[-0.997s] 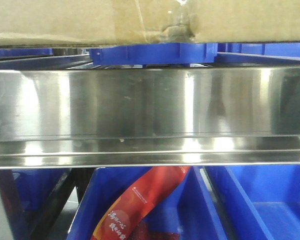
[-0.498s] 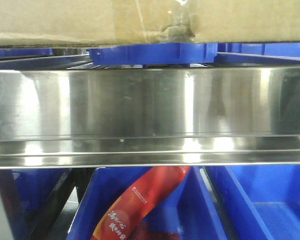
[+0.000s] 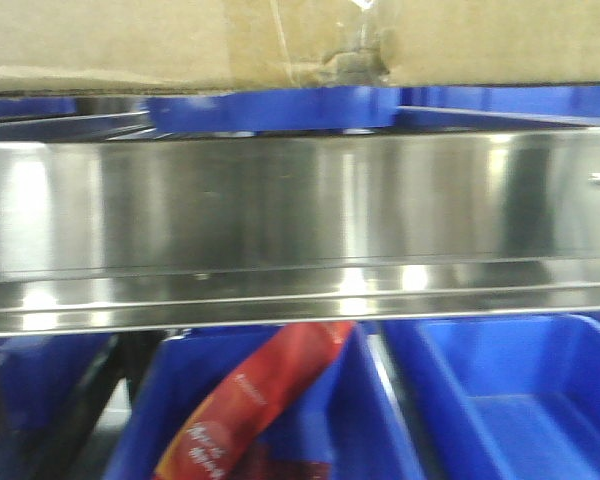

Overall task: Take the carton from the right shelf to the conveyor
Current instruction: 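Pull the held carton back away from the shelf with both grippers, then hold the carton with both grippers while the base turns and drives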

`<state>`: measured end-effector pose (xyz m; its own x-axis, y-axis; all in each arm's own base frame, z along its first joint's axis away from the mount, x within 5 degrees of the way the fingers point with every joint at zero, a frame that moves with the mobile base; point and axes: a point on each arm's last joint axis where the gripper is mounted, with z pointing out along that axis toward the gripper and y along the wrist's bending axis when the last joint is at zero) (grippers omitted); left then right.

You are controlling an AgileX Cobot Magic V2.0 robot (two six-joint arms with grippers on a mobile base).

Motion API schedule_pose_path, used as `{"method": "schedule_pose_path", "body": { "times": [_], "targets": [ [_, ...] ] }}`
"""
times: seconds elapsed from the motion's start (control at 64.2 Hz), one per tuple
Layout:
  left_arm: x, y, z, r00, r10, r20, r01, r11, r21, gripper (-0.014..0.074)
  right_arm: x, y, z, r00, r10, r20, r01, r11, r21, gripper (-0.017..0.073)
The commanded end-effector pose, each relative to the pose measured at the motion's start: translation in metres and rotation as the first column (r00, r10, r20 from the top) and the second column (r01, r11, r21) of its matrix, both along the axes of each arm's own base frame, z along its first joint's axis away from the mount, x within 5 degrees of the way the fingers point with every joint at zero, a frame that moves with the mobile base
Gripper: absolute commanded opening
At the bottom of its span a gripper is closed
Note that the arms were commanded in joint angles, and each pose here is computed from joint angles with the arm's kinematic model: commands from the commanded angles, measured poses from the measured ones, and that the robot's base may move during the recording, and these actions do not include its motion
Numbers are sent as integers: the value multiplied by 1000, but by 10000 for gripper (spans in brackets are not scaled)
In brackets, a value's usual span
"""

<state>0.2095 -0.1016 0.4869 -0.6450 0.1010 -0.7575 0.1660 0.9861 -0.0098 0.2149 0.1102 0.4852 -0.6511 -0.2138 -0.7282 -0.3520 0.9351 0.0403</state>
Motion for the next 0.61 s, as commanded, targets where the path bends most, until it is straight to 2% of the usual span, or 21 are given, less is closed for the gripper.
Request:
{"method": "schedule_pose_path", "body": {
  "times": [0.0,0.592],
  "targets": [
    [-4,-4,8,998,-48,51,50,998,-39,-16,-3,2,7,998,30,51,-31,999,29,-70],
    [-4,-4,8,998,-48,51,50,998,-39,-16,-3,2,7,998,30,51,-31,999,29,-70]
  ]
}}
